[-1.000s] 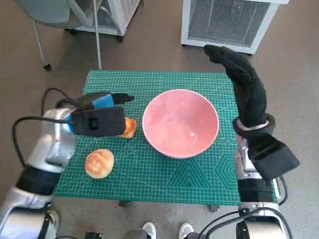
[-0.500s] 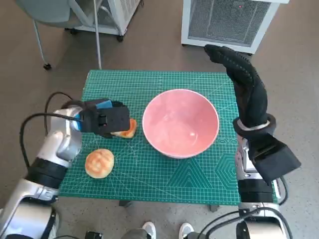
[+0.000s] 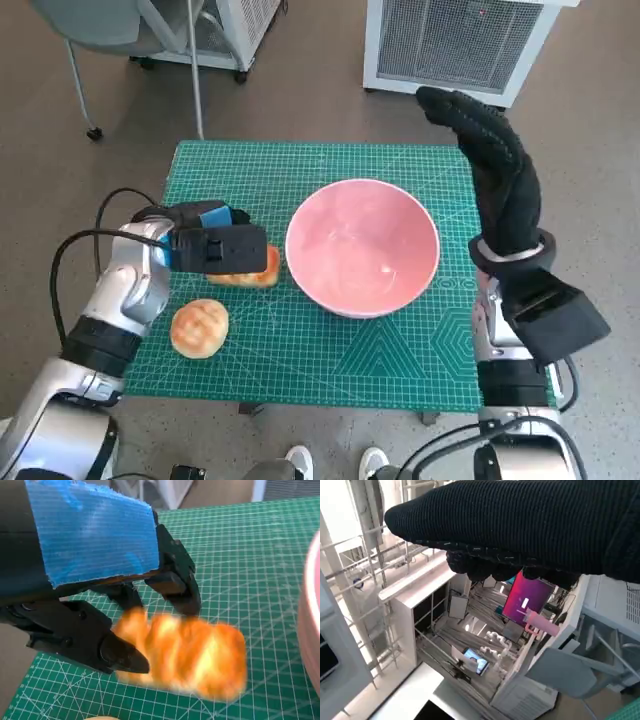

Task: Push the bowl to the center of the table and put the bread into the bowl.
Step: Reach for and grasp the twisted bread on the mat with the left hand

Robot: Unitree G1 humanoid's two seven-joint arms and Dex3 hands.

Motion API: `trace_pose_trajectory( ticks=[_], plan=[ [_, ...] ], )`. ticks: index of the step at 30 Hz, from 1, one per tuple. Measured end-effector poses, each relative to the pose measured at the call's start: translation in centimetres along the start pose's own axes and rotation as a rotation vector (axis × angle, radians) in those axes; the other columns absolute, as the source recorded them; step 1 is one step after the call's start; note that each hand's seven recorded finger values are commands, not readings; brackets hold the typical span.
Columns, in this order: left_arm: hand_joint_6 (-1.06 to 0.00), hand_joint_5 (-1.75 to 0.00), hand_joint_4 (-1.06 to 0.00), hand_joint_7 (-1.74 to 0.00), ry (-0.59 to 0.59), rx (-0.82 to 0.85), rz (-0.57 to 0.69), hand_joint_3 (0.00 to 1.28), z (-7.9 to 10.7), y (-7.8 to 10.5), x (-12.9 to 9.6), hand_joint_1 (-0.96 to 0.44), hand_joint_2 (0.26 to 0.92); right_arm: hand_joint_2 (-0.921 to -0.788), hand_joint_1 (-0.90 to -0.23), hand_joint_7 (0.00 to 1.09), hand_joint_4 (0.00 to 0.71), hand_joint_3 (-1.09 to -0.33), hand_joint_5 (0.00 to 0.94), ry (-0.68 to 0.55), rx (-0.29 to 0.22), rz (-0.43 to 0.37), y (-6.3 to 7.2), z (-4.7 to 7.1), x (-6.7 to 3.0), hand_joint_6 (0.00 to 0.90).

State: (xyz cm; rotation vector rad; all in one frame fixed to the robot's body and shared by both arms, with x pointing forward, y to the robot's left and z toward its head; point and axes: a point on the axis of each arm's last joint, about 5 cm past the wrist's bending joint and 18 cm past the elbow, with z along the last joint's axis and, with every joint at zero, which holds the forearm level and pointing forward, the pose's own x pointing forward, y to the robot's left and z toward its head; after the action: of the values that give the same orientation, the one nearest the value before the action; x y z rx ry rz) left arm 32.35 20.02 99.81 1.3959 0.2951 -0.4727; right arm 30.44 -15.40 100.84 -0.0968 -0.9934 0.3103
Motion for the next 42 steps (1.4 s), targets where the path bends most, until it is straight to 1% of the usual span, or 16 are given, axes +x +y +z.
trace_pose_trajectory(
  ticks=[3, 6, 9, 16, 19, 23, 25, 27, 31, 33, 37, 39, 40, 41, 42],
  plan=[
    [-0.75, -1.27, -0.72, -1.04, -0.015, 0.009, 0.012, 0.52, 0.0, 0.2, -0.2, 0.0, 0.638, -0.921, -0.697, 0.7, 0.279, -0.886, 0.003, 0.0, 0.001, 0.0, 0.0, 0.0, 0.0, -0.001],
    [-0.74, -1.26, -0.71, -1.03, -0.029, 0.014, 0.028, 0.44, -0.2, 0.6, -0.5, 0.0, 0.687, -0.921, -0.697, 0.7, 0.279, -0.884, 0.003, 0.0, 0.003, 0.002, 0.1, 0.0, 0.0, -0.001],
    [-0.74, -1.25, -0.71, -1.03, -0.039, 0.01, 0.045, 0.38, -0.5, 0.9, -0.8, 0.0, 0.72, -0.921, -0.697, 0.7, 0.279, -0.883, 0.003, 0.0, 0.006, 0.003, 0.1, 0.0, -0.01, -0.001],
    [-0.72, -1.2, -0.72, -1.07, -0.094, -0.019, 0.119, 0.35, -0.3, 2.4, -2.0, 0.0, 0.734, -0.921, -0.697, 0.7, 0.278, -0.882, 0.003, 0.007, 0.013, 0.004, 0.0, 0.0, -0.09, -0.001],
    [-0.72, -1.21, -0.72, -1.06, -0.126, -0.029, 0.173, 0.35, 0.0, 3.4, -3.0, 0.0, 0.735, -0.921, -0.697, 0.7, 0.277, -0.882, 0.002, 0.009, 0.02, 0.001, 0.1, 0.0, -0.17, -0.001],
    [-0.74, -1.24, -0.73, -0.99, -0.18, -0.053, 0.269, 0.31, 0.4, 4.9, -4.6, 0.0, 0.756, -0.921, -0.692, 0.7, 0.276, -0.884, 0.002, 0.008, 0.022, -0.002, 0.1, 0.1, -0.26, -0.001],
    [-0.75, -1.23, -0.74, -0.96, -0.214, -0.065, 0.32, 0.28, 0.6, 5.5, -5.5, 0.0, 0.771, -0.921, -0.69, 0.7, 0.276, -0.885, 0.002, 0.008, 0.023, -0.003, 0.1, 0.1, -0.29, -0.001],
    [-0.76, -1.21, -0.75, -0.96, -0.253, -0.077, 0.37, 0.21, 0.7, 6.1, -6.4, 0.0, 0.801, -0.921, -0.689, 0.7, 0.275, -0.886, 0.001, 0.009, 0.024, -0.004, 0.0, 0.1, -0.32, -0.001],
    [-0.76, -1.13, -0.76, -1.0, -0.314, -0.092, 0.451, 0.16, 1.0, 6.7, -7.8, 0.0, 0.825, -0.921, -0.689, 0.7, 0.275, -0.886, 0.001, 0.012, 0.027, -0.007, 0.0, 0.1, -0.38, -0.001],
    [-0.75, -1.07, -0.77, -1.06, -0.336, -0.09, 0.484, 0.15, 1.2, 6.9, -8.3, 0.0, 0.83, -0.921, -0.69, 0.7, 0.275, -0.885, 0.001, 0.012, 0.027, -0.008, 0.0, 0.1, -0.41, -0.001],
    [-0.72, -1.03, -0.77, -1.12, -0.352, -0.087, 0.523, 0.07, 1.2, 6.8, -9.1, 0.0, 0.879, -0.921, -0.69, 0.7, 0.275, -0.885, 0.001, 0.013, 0.027, -0.009, 0.0, 0.2, -0.42, -0.001],
    [-0.6, -1.15, -0.65, -1.24, -0.34, -0.094, 0.515, 0.12, 1.2, 6.6, -9.4, 0.0, 0.904, -0.921, -0.691, 0.69, 0.275, -0.885, 0.001, 0.013, 0.027, -0.009, 0.0, 0.2, -0.43, -0.001],
    [-0.51, -1.0, -0.56, -1.13, -0.329, -0.099, 0.497, 0.12, 1.1, 6.4, -9.5, -0.03, 0.859, -0.921, -0.691, 0.69, 0.275, -0.884, 0.001, 0.014, 0.027, -0.01, 0.0, 0.2, -0.43, -0.001],
    [-0.44, -0.7, -0.46, -0.86, -0.311, -0.106, 0.465, 0.11, 1.1, 6.3, -9.7, -0.08, 0.799, -0.921, -0.691, 0.69, 0.275, -0.883, 0.001, 0.013, 0.027, -0.009, 0.0, 0.2, -0.43, -0.001],
    [-0.34, -0.45, -0.33, -0.61, -0.29, -0.111, 0.422, 0.09, 1.1, 6.2, -9.9, -0.16, 0.749, -0.921, -0.691, 0.69, 0.275, -0.88, 0.001, 0.013, 0.027, -0.009, 0.0, 0.2, -0.43, -0.001]
  ],
)
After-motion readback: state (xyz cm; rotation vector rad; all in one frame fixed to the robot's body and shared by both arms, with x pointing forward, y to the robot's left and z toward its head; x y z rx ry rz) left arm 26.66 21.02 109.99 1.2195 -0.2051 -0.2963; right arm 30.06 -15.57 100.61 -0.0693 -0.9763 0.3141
